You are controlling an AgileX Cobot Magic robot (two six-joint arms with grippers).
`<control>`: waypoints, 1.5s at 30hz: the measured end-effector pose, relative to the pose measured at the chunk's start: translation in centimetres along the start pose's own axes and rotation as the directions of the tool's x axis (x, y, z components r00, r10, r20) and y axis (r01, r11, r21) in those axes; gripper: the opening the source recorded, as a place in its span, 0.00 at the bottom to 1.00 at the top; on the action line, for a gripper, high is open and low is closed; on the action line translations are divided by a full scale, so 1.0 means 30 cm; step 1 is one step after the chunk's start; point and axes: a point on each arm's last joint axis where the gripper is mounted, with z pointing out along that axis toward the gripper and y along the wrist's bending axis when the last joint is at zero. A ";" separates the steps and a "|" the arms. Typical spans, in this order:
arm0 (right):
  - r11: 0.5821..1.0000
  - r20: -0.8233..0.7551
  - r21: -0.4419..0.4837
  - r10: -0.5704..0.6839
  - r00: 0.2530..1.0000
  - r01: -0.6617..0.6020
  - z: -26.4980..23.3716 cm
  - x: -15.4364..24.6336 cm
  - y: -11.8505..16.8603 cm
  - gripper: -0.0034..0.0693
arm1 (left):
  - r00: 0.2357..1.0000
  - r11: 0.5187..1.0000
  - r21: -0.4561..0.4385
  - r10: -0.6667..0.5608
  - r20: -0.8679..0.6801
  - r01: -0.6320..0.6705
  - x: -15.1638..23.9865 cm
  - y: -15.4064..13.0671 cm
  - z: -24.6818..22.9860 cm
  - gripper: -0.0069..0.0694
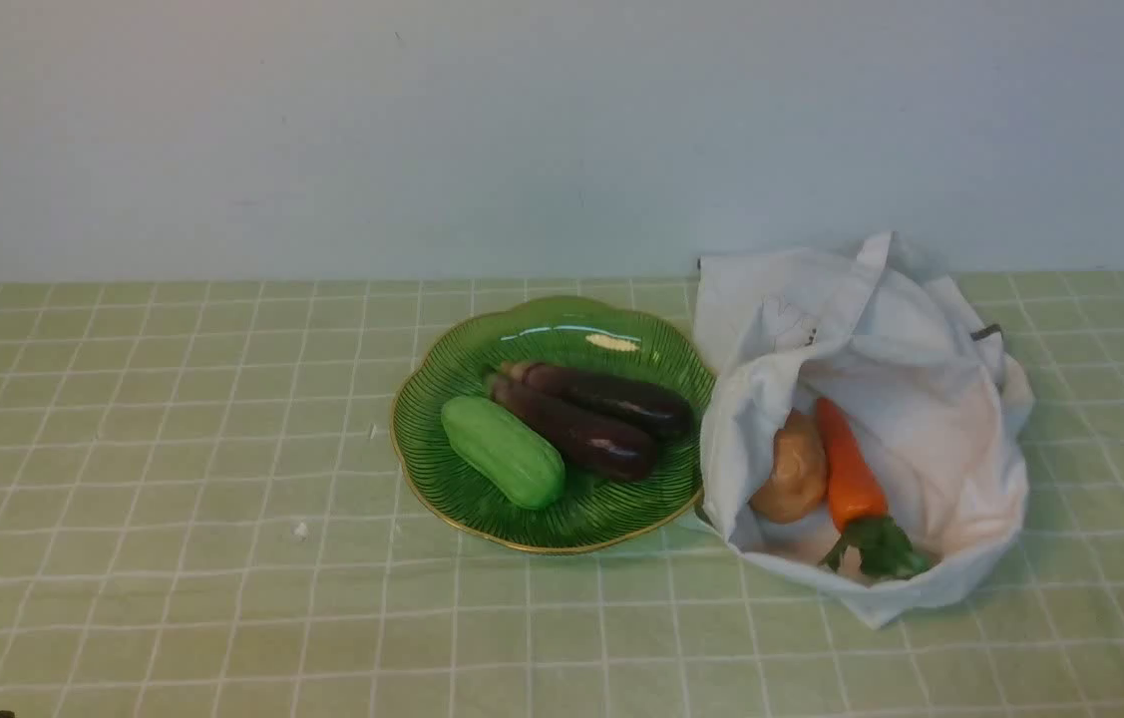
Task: Take vegetables from bag on green coffee tablecloth place on plate.
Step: 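Reach into the cloth bag and grasp a vegetable inside it with the right gripper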
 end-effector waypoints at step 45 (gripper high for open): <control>0.947 0.003 -0.055 0.318 0.948 -0.318 0.000 -0.005 0.016 0.03 | 1.000 1.000 0.000 0.000 0.000 0.000 0.000 0.000 0.000 0.08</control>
